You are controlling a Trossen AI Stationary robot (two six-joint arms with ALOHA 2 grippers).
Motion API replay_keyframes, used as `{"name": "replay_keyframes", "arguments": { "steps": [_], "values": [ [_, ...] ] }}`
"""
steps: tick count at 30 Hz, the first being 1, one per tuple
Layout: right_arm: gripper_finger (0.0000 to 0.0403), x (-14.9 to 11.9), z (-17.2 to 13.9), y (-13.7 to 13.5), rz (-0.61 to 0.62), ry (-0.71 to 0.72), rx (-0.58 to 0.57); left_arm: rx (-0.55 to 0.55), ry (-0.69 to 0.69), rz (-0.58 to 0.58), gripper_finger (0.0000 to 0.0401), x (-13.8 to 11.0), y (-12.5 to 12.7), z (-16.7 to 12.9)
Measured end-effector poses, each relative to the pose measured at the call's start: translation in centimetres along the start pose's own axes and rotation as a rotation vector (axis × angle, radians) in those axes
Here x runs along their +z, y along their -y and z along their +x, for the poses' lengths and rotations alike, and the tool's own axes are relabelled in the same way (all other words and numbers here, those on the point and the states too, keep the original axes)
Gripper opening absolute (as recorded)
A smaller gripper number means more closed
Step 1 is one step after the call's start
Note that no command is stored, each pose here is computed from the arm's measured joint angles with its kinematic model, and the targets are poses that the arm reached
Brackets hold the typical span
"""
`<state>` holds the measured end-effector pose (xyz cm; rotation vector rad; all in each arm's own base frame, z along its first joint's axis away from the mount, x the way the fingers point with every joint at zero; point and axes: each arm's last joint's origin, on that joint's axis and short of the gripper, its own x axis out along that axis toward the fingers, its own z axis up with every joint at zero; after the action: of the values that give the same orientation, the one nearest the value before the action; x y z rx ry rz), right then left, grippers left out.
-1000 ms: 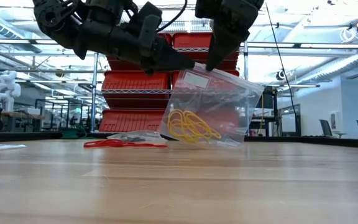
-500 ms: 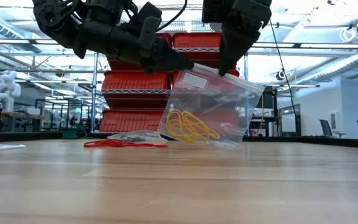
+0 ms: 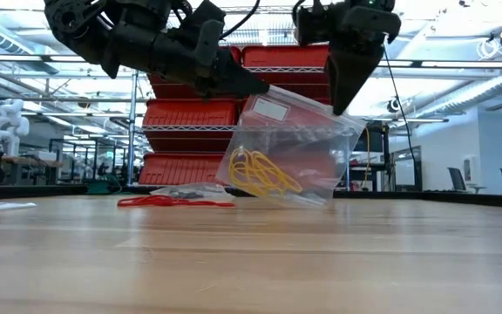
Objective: Sort rubber bands
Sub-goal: Close the bottom right transparent zip bag
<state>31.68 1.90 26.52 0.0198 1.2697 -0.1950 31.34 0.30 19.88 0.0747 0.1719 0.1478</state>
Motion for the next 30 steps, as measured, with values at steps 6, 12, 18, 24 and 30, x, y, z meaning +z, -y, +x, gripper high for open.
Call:
{"name": "replay_keyframes", "arguments": {
  "steps": [6, 12, 18, 24, 30],
  "values": [
    [0.0004, -0.31, -0.01, 0.05, 0.006, -0.032, -0.005, 0.000, 0.000, 0.005, 0.0000, 0.01, 0.00, 0.00],
    [0.0004, -0.65, -0.02, 0.12, 0.022, -0.067, -0.013, 0.000, 0.000, 0.005, 0.0000, 0.00, 0.00, -0.01],
    [0.0004, -0.87, -0.04, 0.15, 0.039, -0.088, -0.019, 0.000, -0.001, 0.005, 0.0000, 0.00, 0.01, -0.01],
    [0.0004, -1.01, -0.07, 0.12, 0.036, -0.101, -0.022, -0.001, -0.003, 0.005, 0.0000, -0.01, 0.02, -0.01],
    [0.0004, -1.04, -0.07, 0.02, 0.036, -0.101, -0.024, -0.001, -0.003, 0.005, 0.0000, -0.01, 0.02, -0.01]
  ]
}}
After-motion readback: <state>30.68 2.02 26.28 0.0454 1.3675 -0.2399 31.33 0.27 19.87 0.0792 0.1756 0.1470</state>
